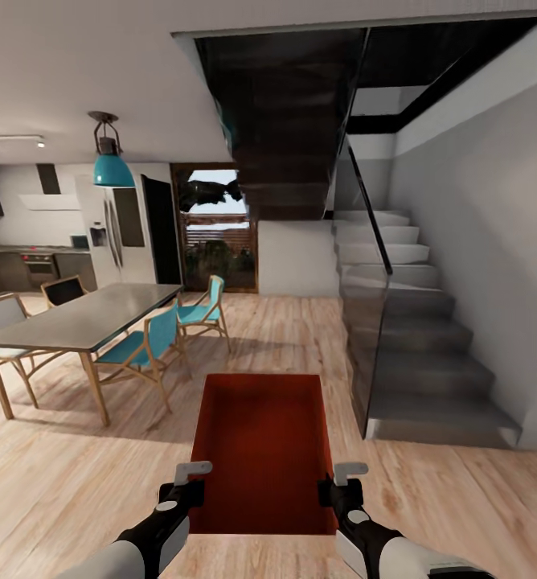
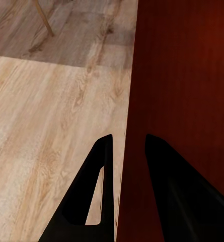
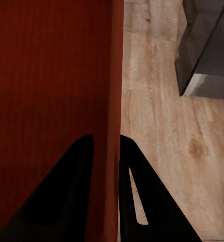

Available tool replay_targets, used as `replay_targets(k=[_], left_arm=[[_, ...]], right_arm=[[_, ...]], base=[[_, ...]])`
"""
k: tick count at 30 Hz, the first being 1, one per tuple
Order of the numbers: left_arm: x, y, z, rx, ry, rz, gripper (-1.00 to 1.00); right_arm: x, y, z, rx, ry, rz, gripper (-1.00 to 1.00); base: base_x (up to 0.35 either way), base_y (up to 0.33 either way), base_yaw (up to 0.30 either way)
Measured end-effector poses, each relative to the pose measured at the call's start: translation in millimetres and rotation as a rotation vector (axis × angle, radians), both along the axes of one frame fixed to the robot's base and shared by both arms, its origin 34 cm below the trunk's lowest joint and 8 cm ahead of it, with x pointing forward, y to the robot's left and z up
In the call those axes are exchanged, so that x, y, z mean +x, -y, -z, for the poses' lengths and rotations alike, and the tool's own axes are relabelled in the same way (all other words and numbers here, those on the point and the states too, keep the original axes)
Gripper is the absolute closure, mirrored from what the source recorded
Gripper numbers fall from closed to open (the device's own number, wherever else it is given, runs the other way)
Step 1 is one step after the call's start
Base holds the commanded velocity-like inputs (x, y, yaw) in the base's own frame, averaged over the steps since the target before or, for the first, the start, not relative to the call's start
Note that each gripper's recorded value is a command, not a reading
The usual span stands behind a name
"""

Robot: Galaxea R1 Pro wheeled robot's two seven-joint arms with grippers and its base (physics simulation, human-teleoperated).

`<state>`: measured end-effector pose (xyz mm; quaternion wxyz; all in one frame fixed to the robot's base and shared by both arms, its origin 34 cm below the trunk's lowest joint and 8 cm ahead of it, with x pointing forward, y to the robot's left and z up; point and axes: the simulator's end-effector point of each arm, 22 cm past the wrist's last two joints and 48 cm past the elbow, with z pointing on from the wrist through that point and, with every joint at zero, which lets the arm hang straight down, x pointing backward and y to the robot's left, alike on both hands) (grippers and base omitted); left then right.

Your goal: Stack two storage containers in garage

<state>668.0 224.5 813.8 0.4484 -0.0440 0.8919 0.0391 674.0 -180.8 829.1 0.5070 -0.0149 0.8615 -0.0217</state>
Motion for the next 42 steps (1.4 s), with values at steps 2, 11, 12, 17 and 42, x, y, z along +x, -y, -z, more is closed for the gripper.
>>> replay_targets(k=[2, 11, 12, 17, 42], left_arm=[[0.0, 0.0, 0.0, 0.000, 0.000, 0.000, 1.00], [0.1, 0.0, -0.1, 0.000, 0.001, 0.000, 1.00], [0.1, 0.0, -0.1, 0.000, 0.001, 0.000, 1.00], [0.6, 0.1, -0.7, 0.000, 0.004, 0.000, 1.00], [1.2, 0.1, -1.5, 0.000, 0.007, 0.001, 1.00]], right_arm=[[0.0, 0.0, 0.0, 0.000, 0.000, 0.000, 1.00], [0.1, 0.0, -0.1, 0.000, 0.001, 0.000, 1.00], [0.1, 0.0, -0.1, 0.000, 0.001, 0.000, 1.00], [0.4, 0.1, -0.7, 0.001, 0.004, 0.001, 1.00], [0.7, 0.1, -1.4, 0.001, 0.008, 0.001, 1.00]], base=[[0.000, 0.000, -0.278], [0.000, 0.000, -0.278], [0.000, 0.000, -0.278], [0.000, 0.000, -0.278], [0.000, 0.000, -0.278]])
